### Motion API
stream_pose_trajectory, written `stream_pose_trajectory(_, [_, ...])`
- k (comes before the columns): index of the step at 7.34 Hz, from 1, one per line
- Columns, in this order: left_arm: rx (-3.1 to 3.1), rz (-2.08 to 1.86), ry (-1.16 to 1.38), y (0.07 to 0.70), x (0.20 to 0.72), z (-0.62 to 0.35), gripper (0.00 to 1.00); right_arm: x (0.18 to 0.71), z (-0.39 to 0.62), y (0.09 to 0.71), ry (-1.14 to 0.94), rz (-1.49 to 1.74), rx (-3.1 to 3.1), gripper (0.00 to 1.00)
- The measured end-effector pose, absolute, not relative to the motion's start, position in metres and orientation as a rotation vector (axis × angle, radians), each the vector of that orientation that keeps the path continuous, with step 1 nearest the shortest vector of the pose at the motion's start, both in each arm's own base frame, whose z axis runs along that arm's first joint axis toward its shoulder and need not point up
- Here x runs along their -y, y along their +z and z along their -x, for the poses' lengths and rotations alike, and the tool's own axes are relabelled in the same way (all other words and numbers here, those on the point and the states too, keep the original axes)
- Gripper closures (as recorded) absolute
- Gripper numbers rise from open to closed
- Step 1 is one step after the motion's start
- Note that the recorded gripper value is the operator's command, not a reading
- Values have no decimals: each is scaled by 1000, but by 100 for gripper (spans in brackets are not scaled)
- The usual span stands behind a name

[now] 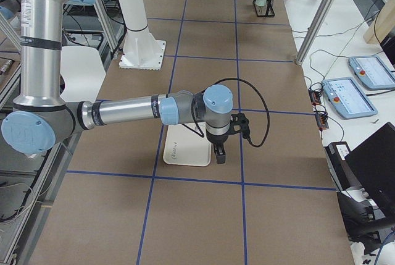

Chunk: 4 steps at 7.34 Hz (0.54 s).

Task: Left arm grabs green cup and hands to right arm on tray

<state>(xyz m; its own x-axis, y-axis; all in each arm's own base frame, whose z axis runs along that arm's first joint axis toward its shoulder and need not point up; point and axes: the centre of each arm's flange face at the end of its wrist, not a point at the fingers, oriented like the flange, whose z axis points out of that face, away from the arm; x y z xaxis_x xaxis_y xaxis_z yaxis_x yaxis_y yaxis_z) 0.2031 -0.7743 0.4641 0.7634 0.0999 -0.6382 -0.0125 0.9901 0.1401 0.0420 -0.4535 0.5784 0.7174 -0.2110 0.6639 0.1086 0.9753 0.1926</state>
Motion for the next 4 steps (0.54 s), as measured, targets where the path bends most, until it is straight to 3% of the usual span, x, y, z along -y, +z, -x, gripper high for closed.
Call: stream_pose_trajectory(4, [-697, -121, 61, 473, 771, -203, 14, 454, -42, 578, -177, -144, 751, 0])
